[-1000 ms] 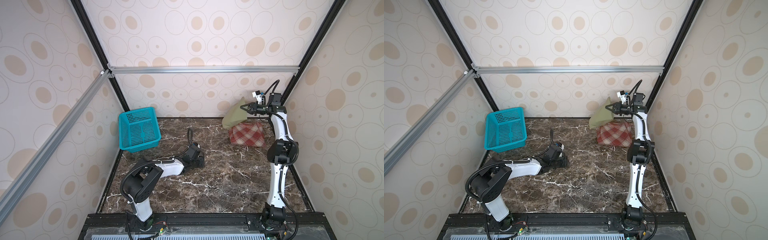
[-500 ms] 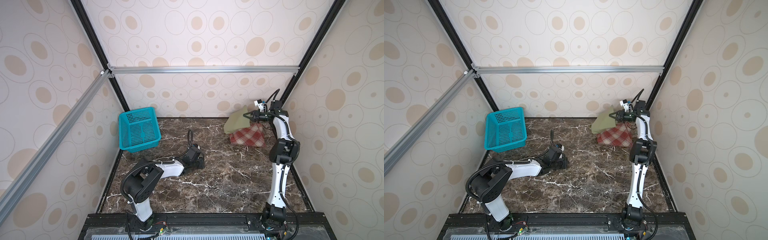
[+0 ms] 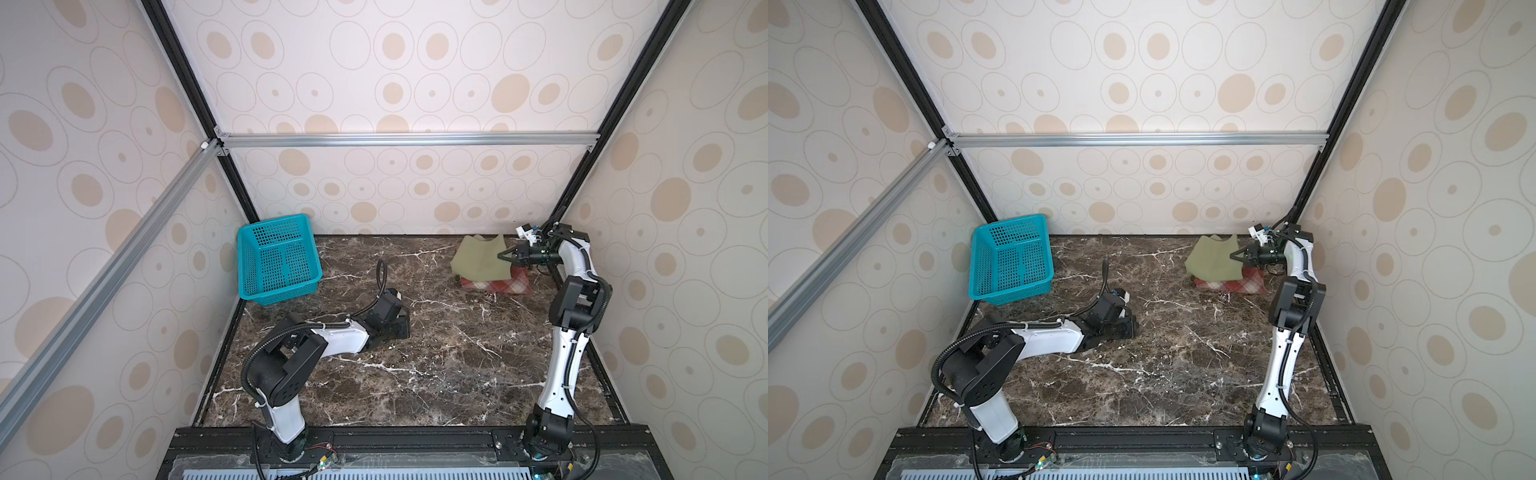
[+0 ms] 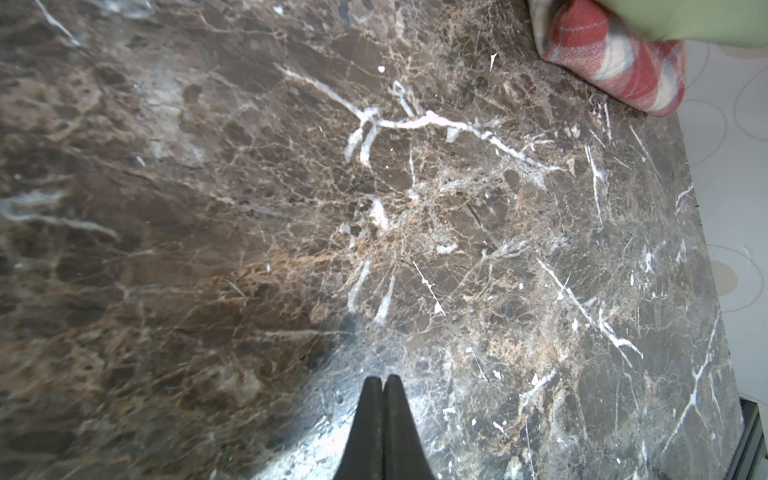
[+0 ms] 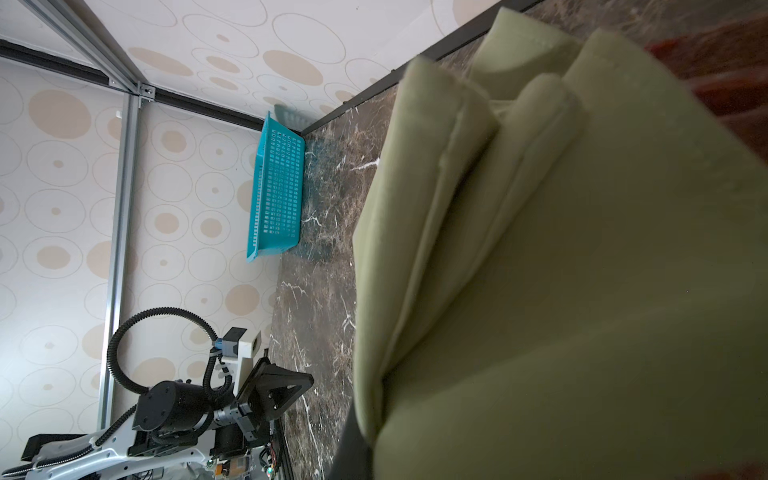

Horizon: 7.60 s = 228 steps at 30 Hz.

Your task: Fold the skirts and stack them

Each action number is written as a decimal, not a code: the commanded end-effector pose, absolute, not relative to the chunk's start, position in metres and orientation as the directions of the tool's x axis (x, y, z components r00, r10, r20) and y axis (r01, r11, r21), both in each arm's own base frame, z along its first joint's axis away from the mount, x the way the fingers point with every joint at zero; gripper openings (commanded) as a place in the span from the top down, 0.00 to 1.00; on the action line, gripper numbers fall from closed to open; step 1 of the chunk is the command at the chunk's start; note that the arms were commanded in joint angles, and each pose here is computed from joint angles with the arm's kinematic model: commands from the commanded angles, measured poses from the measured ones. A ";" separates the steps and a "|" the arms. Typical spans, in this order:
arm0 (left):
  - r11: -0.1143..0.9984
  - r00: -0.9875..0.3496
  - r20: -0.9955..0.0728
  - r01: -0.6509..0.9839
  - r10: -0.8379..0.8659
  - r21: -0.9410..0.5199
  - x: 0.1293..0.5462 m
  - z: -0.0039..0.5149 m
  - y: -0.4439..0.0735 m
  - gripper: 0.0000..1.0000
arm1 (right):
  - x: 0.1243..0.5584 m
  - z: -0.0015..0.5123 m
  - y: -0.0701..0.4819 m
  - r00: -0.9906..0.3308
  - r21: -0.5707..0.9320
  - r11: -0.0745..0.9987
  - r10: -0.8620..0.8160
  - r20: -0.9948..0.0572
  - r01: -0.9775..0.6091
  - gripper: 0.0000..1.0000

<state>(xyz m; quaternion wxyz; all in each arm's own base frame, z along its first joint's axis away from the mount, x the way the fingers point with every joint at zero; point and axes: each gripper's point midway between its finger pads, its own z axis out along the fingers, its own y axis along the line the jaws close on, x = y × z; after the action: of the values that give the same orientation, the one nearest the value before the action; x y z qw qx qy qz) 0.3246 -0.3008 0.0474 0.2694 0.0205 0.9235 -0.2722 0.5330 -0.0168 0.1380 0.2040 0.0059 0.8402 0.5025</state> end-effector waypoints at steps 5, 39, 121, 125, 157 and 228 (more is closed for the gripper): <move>0.841 -0.852 -0.510 0.189 -0.116 -0.507 0.329 0.054 -0.310 1.00 | 0.516 0.153 -0.038 -0.911 0.822 0.538 0.216 -0.351 -0.190 1.00; 0.831 -0.857 -0.509 0.220 -0.086 -0.511 0.331 0.050 -0.321 1.00 | 0.505 0.110 -0.067 -0.899 0.760 0.648 0.356 -0.256 0.040 0.46; 0.832 -0.867 -0.489 0.198 -0.098 -0.519 0.330 0.045 -0.321 1.00 | 0.576 0.112 -0.076 -0.860 0.474 0.871 0.144 -0.490 -0.125 1.00; 0.832 -0.868 -0.486 0.195 -0.100 -0.519 0.330 0.045 -0.321 1.00 | 0.579 0.098 -0.083 -0.866 0.452 0.887 0.152 -0.476 -0.093 1.00; 0.833 -0.842 -0.526 0.203 -0.119 -0.515 0.332 0.055 -0.316 1.00 | 0.555 0.140 -0.109 -0.776 0.316 0.945 0.260 -0.575 0.082 0.42; 0.943 -0.135 -0.990 -0.323 0.038 0.080 0.381 0.135 0.041 0.01 | 0.396 0.101 -0.015 -0.414 -0.045 0.990 0.015 -0.910 0.133 0.01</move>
<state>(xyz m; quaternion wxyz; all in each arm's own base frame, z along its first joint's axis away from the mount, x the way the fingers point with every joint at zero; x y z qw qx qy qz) 0.3700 0.0501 0.1149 0.6161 -0.1284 0.7618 0.1536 0.3789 -0.0201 0.0777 0.4790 0.0561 0.8740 -0.0598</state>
